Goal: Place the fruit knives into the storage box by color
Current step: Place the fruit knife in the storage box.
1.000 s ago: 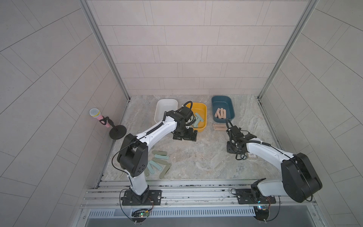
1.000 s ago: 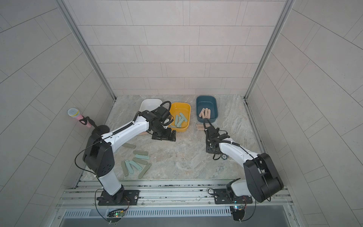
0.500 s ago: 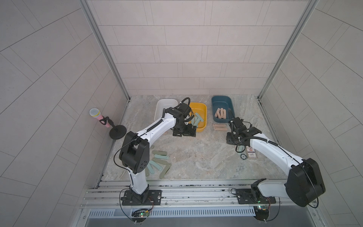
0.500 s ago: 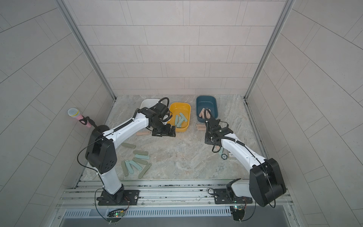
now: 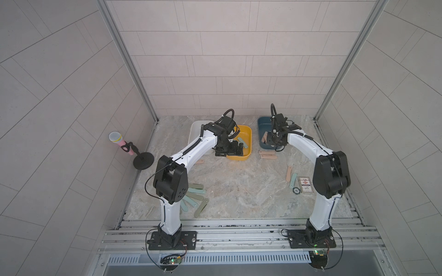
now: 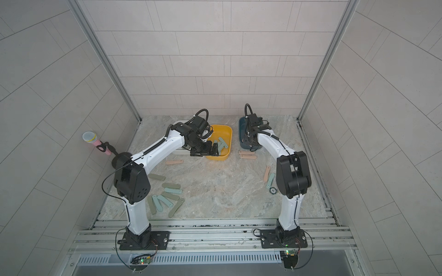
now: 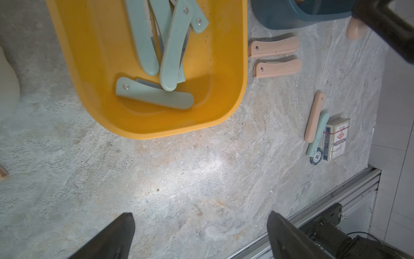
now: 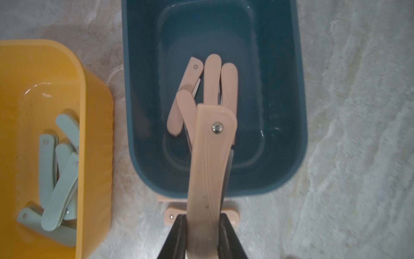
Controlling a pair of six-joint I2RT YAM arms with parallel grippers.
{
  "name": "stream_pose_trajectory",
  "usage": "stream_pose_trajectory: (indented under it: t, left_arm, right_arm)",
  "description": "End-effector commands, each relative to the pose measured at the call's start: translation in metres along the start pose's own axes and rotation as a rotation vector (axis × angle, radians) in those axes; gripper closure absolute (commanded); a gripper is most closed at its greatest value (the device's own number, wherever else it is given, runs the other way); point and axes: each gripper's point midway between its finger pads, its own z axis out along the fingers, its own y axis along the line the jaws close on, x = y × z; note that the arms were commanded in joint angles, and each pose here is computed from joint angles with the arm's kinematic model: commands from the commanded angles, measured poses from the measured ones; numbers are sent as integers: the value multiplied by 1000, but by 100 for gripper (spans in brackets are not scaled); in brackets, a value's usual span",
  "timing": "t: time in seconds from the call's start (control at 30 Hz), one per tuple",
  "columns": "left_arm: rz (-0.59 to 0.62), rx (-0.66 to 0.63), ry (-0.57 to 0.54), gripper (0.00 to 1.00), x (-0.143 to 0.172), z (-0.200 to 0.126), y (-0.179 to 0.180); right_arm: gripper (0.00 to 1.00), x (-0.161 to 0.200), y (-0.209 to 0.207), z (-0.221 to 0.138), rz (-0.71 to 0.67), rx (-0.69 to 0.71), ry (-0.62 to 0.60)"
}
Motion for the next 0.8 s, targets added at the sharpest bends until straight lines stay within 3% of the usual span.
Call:
stream_pose_trajectory:
  t: [0.0,0.2,0.43,0.57,0.77]
  left_arm:
    - [-13,-22,20,0,0,0,8]
    - [-21,-9,35,0,6,0,7]
    - [-26,11,12,0,13,-6,6]
    - [-32,15,33,0,22,1,10]
    - [-29,12,56,0,33,8,16]
  right_arm:
    - [71,-11,3,11,-17,-18,28]
    - [55,-13,3,-11,-26,-44,4]
    - [54,50,-11,-38,-48,-74,12]
    - [54,79,-18,-20,-78,-78,66]
    - [50,92,-15,13,-134,-81,120]
